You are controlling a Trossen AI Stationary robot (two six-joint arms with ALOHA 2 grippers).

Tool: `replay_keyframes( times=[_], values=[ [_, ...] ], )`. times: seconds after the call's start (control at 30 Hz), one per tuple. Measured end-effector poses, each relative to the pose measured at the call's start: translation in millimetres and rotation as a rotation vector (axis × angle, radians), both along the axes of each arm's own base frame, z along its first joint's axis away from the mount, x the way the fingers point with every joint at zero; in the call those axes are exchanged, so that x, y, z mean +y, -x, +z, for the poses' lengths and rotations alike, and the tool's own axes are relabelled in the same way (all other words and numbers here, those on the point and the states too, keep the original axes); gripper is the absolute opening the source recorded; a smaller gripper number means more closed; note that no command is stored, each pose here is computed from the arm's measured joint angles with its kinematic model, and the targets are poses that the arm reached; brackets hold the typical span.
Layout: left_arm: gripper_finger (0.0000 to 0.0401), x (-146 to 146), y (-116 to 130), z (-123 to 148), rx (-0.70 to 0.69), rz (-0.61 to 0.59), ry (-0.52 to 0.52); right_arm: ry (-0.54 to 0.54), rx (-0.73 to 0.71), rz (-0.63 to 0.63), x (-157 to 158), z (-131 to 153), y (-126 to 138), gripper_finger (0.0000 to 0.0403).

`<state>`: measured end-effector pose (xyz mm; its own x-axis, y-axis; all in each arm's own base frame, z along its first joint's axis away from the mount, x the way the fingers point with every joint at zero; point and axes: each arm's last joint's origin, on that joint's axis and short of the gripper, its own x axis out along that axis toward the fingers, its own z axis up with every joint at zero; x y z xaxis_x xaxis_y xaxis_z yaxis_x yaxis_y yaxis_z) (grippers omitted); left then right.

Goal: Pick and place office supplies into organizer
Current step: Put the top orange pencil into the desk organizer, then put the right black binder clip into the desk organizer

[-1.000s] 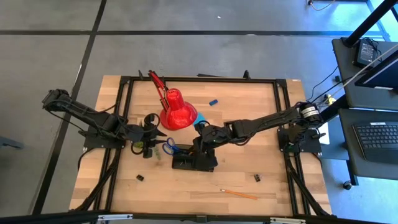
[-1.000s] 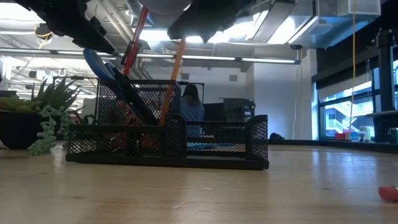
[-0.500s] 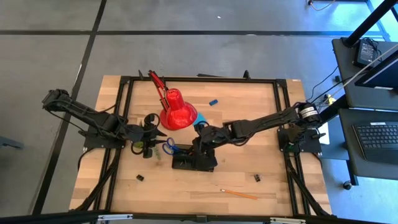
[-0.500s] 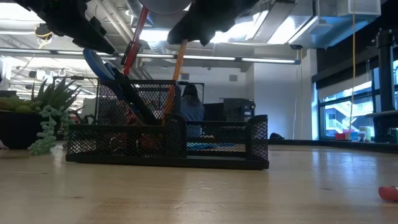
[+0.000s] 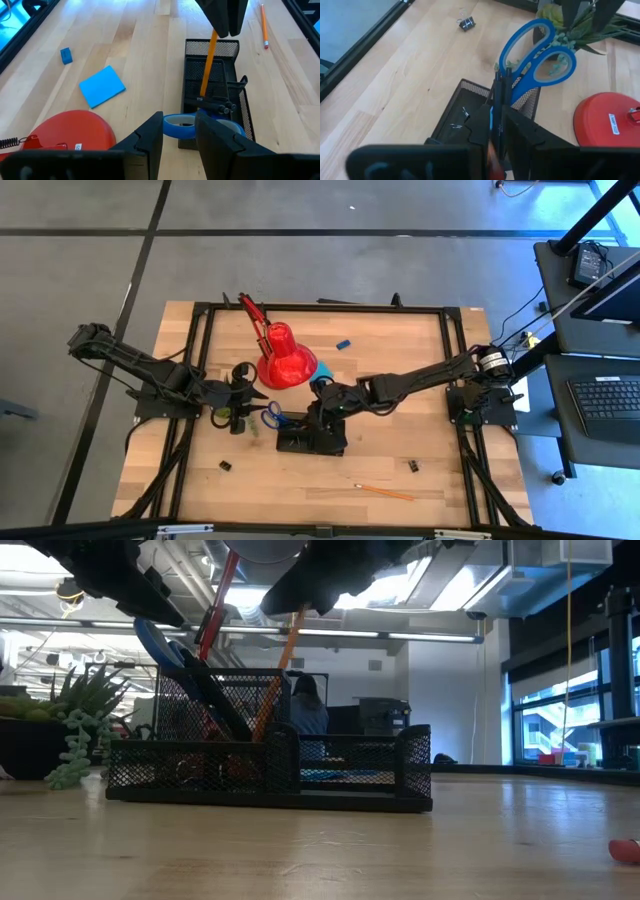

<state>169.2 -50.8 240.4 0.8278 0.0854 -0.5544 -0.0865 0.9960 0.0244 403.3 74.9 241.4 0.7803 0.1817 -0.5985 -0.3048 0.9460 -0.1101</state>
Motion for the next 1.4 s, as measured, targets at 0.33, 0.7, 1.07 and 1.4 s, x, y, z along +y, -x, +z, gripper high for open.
replay_keyframes(
  times=[0.33, 0.7, 1.07, 1.4],
  values=[
    [0.0106, 0, 0, 0, 0.000, 0.003, 0.005, 0.023, -0.007, 0.015, -1, 0, 0, 0.0071],
    [0.0106, 0, 0, 0, -0.001, 0.009, 0.014, 0.109, -0.047, -0.028, -3, 9, -2, 0.0193],
    [0.0106, 0, 0, 0, 0.000, 0.008, 0.013, 0.099, 0.085, -0.043, 8, 66, 5, 0.0252],
    [0.0106, 0, 0, -1, 0.005, 0.007, 0.010, 0.078, 0.095, -0.183, 35, 101, 53, 0.0252]
  ],
)
